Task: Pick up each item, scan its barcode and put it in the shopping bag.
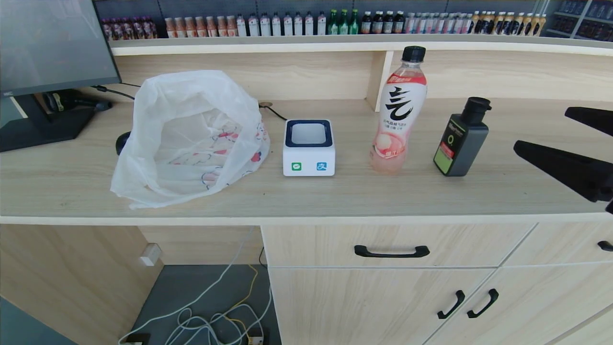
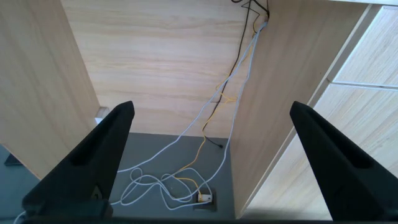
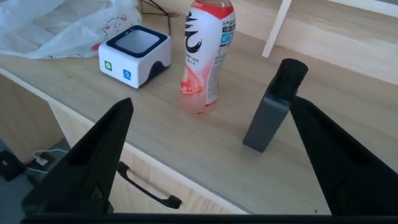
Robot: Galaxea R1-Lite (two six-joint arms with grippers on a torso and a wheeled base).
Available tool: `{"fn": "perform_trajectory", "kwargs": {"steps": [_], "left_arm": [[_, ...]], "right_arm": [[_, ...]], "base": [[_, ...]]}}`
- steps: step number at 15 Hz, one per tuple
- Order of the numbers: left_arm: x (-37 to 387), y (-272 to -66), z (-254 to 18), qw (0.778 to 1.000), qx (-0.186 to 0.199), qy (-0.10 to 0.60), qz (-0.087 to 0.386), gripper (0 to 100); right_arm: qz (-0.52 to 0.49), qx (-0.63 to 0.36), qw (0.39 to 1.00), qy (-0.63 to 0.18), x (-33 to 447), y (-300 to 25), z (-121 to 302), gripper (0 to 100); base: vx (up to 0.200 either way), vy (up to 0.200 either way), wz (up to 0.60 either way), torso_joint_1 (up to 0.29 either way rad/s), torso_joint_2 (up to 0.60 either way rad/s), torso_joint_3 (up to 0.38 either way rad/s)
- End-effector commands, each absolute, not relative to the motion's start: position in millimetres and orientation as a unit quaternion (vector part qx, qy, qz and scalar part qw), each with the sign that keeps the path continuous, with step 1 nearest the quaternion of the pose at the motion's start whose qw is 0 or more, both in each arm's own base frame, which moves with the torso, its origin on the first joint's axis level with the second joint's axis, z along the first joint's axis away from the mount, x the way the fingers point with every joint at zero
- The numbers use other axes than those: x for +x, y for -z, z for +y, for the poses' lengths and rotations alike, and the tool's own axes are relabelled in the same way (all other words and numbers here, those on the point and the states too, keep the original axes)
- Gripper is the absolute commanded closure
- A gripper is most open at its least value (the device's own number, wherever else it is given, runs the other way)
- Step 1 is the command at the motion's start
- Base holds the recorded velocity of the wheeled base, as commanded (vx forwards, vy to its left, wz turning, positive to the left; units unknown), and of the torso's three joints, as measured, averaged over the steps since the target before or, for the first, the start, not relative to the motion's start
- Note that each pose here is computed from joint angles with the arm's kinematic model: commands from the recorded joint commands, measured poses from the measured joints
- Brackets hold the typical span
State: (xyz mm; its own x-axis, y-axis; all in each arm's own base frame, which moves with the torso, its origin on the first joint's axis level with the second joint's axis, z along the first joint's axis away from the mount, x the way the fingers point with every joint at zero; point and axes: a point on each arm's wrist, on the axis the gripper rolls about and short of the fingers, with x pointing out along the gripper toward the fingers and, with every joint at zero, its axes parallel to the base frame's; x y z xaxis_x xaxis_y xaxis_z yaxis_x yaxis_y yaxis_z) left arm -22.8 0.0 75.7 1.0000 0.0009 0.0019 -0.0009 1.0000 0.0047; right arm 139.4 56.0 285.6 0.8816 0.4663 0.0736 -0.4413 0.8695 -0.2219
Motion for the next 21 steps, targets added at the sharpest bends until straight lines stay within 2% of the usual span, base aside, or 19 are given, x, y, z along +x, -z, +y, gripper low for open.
{"fn": "perform_trajectory", "kwargs": {"steps": [1,5,8,12,13,17,21], "left_arm": [[-23,-76,0,1.0,0.002,0.0,-0.002,0],[-23,-76,0,1.0,0.002,-0.001,-0.002,0],[-23,-76,0,1.0,0.002,-0.001,-0.002,0],[-23,-76,0,1.0,0.002,-0.001,-0.002,0],[-23,-76,0,1.0,0.002,-0.001,-0.002,0],[-23,-76,0,1.0,0.002,-0.001,-0.002,0],[-23,-76,0,1.0,0.002,-0.001,-0.002,0]], "right_arm": [[-0.046,-0.102,0.954,-0.279,162,-283,82,0],[-0.086,-0.034,0.962,-0.256,201,-283,126,0],[-0.089,0.007,0.964,-0.251,217,-293,139,0],[-0.086,0.005,0.965,-0.247,230,-293,147,0],[-0.085,0.001,0.972,-0.219,232,-292,147,0],[-0.08,-0.023,0.975,-0.205,240,-286,149,0],[-0.059,-0.033,0.977,-0.201,248,-273,154,0]], "base": [[0.0,0.0,0.0,0.0,0.0,0.0],[0.0,0.0,0.0,0.0,0.0,0.0],[0.0,0.0,0.0,0.0,0.0,0.0],[0.0,0.0,0.0,0.0,0.0,0.0],[0.0,0.0,0.0,0.0,0.0,0.0],[0.0,0.0,0.0,0.0,0.0,0.0],[0.0,0.0,0.0,0.0,0.0,0.0]]}}
